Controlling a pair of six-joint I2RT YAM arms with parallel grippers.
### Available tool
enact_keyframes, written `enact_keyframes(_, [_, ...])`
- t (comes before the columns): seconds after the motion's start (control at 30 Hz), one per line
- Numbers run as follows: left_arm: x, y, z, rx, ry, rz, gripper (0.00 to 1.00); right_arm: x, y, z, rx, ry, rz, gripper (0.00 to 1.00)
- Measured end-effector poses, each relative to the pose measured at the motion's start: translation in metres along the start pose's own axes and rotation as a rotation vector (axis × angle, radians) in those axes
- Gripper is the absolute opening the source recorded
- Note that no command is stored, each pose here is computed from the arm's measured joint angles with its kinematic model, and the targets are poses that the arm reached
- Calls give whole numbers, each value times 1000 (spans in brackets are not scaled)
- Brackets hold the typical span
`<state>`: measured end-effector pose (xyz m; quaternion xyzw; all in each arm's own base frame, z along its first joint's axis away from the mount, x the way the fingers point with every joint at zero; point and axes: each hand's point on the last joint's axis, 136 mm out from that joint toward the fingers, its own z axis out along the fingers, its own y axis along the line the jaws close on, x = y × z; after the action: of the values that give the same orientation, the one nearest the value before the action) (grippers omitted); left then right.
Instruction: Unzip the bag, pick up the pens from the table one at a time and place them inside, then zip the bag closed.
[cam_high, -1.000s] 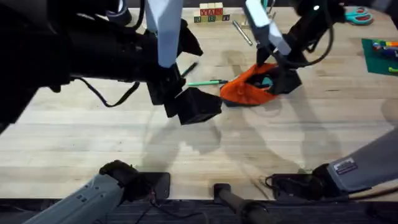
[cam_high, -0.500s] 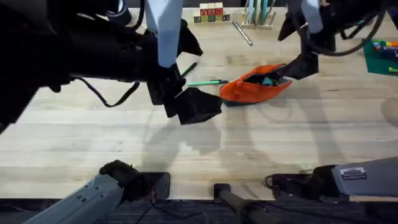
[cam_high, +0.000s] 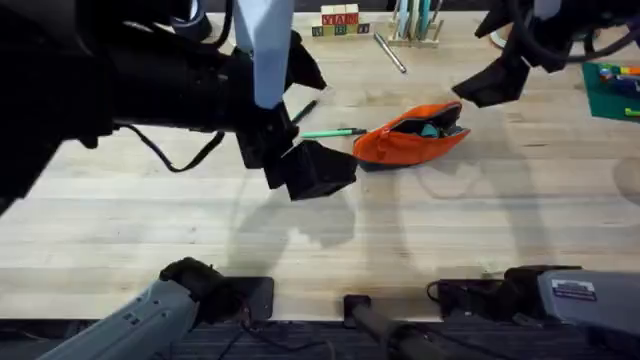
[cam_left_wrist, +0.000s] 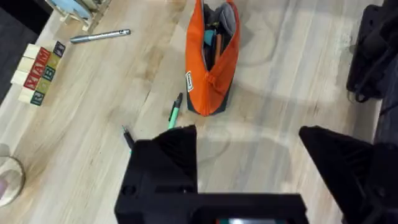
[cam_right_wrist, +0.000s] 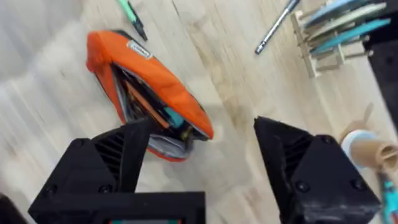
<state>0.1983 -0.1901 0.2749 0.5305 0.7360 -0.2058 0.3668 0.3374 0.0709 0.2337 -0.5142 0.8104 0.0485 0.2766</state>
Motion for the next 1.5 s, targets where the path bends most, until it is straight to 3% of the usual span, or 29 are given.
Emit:
enact_keyframes(0.37, [0, 0, 0, 0, 0, 0, 993, -8, 6, -22, 32, -48, 377, 997])
enact_keyframes(0.47, [0, 0, 0, 0, 0, 0, 993, -5, 14, -24, 10, -32, 524, 996])
enact_keyframes(0.6, [0, 0, 0, 0, 0, 0, 992, -1, 21, -24, -15, -7, 631, 996])
enact_keyframes(0.93, [1, 1, 0, -9, 6, 2, 993, -1, 22, -24, -17, -6, 690, 997])
enact_keyframes(1.27, [2, 4, 0, -22, 15, 51, 993, 0, 22, -24, -17, -6, 700, 997])
enact_keyframes(1.5, [10, 18, -1, -100, 63, 67, 992, 0, 22, -24, -19, -4, 702, 996])
